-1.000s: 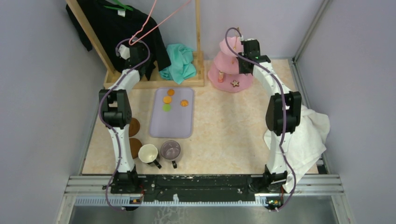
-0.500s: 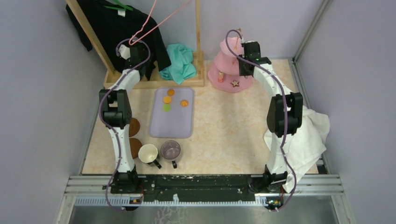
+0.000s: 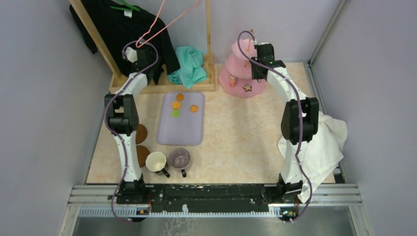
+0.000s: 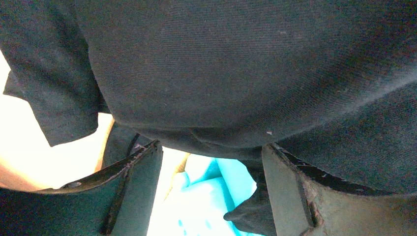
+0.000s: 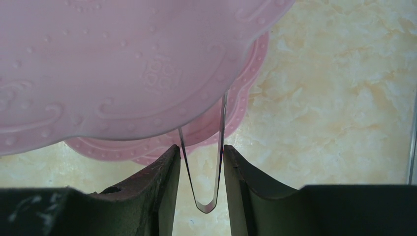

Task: Serve the afternoon tea
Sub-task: Place the desert on the desert table.

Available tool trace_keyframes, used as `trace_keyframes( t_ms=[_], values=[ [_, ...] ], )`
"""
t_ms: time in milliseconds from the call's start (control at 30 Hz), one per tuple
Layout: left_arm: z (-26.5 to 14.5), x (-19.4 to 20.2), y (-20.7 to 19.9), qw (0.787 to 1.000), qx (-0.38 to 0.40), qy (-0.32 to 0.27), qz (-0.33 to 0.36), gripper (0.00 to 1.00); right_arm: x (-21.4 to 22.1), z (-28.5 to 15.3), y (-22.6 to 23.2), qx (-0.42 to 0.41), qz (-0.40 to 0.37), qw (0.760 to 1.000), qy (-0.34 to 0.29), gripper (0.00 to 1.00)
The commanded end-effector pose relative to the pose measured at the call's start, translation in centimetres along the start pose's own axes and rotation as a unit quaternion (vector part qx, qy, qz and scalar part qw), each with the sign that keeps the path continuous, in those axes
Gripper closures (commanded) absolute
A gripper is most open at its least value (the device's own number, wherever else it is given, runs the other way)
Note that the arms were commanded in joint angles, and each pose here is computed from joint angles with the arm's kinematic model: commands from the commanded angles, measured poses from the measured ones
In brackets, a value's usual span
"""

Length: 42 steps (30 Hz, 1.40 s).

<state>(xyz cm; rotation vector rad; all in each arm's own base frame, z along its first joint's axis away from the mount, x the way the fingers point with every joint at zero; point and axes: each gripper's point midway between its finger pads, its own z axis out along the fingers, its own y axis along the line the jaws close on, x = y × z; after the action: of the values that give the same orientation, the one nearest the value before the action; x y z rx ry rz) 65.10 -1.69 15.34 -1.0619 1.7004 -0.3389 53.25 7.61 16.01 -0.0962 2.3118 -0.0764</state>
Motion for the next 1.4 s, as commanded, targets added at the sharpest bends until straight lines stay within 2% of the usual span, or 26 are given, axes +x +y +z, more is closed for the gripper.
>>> trace_keyframes(
  t_ms=[0,467,1367],
  values=[
    [-0.7,-0.6,-1.2,1.0,0.014,-0.008,0.004,0.21,-2.9,-1.7,-0.4,-0.002,0.014,0.999,-0.047,0.63],
    [-0.6,-0.4,-1.0,1.0,0.011,-0.005,0.004,0.21,-2.5,-1.8,-0.3,-0.005,0.015,0.999,-0.045,0.72],
    [-0.9,0.0,-1.3,1.0,0.015,-0.002,0.005,0.21,-2.6,-4.5,-0.6,-0.01,0.022,0.998,-0.059,0.74]
  ],
)
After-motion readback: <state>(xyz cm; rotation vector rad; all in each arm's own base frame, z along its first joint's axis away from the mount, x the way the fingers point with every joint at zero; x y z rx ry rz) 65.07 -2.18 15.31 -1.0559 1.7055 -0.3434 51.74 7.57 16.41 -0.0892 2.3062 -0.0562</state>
